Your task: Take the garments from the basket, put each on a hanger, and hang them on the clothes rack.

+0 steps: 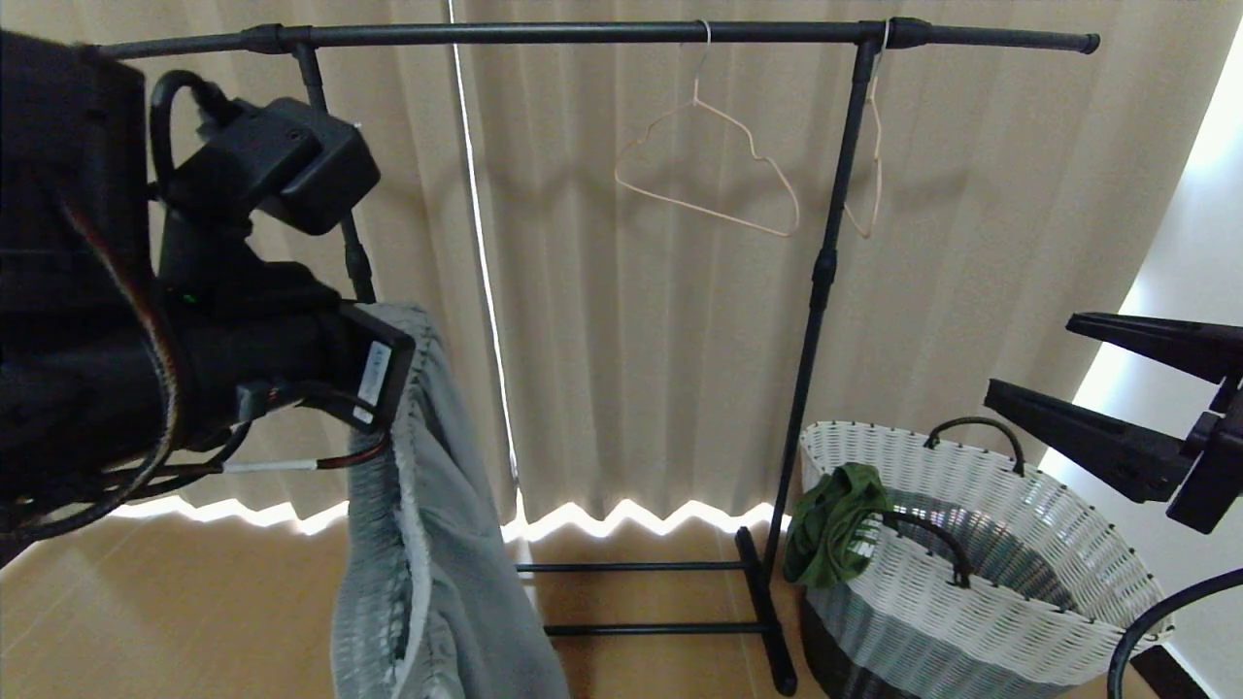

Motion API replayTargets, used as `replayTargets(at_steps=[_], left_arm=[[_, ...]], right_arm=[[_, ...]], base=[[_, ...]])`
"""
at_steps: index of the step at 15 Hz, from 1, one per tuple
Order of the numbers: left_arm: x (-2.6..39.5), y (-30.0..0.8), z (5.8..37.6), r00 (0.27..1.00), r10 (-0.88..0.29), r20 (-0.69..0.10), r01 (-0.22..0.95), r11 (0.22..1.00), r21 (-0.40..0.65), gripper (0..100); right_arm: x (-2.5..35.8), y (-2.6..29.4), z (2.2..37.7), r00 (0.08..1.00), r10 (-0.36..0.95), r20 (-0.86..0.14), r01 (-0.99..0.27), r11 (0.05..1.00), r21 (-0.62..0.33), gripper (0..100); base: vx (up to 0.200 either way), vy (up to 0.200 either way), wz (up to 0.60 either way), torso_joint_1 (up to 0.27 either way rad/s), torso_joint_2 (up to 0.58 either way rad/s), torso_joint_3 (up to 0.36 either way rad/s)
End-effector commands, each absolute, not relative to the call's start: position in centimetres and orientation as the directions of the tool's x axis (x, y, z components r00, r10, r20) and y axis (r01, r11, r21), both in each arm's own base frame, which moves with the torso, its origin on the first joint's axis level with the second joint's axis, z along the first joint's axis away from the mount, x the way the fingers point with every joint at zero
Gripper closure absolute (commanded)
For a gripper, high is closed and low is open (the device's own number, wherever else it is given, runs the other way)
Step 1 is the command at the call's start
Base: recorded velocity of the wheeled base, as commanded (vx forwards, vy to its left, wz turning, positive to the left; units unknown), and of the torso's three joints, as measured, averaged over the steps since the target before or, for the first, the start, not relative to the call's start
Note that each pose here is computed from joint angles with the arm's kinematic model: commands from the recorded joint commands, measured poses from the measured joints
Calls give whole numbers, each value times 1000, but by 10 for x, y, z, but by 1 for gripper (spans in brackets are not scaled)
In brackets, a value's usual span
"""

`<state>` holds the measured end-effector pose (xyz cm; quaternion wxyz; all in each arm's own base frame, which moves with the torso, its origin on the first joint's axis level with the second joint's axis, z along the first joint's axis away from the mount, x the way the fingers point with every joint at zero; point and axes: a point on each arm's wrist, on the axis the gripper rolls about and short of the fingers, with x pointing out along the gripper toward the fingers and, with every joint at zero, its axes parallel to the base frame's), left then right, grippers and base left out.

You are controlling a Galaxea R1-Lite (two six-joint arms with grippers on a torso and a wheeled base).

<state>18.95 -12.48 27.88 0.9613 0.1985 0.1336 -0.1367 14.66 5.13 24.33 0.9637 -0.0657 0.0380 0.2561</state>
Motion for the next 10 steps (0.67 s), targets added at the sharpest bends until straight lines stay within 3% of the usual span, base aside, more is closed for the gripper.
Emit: replayTargets(at_steps=[1, 3, 6, 10], left_arm=[[158, -82, 269, 947, -131, -292, 231, 912, 340, 100], [149, -68, 265, 955, -90, -283, 190, 918, 349, 100], [124, -40, 253, 960, -59, -272, 163, 912, 376, 100], [121, -35, 251, 963, -48, -266, 151, 911, 384, 100]], right_arm=[[146, 40, 232, 919, 366, -144, -384, 915, -125, 0], [144, 34, 231, 939, 305, -158, -326, 936, -131, 0], [143, 17, 222, 961, 161, -226, -212, 951, -226, 0], [139, 13, 220, 969, 117, -219, -179, 941, -287, 0]], base=[[0, 0, 0, 0, 0, 0], [0, 0, 0, 0, 0, 0], [0, 0, 0, 0, 0, 0], [0, 0, 0, 0, 0, 0]])
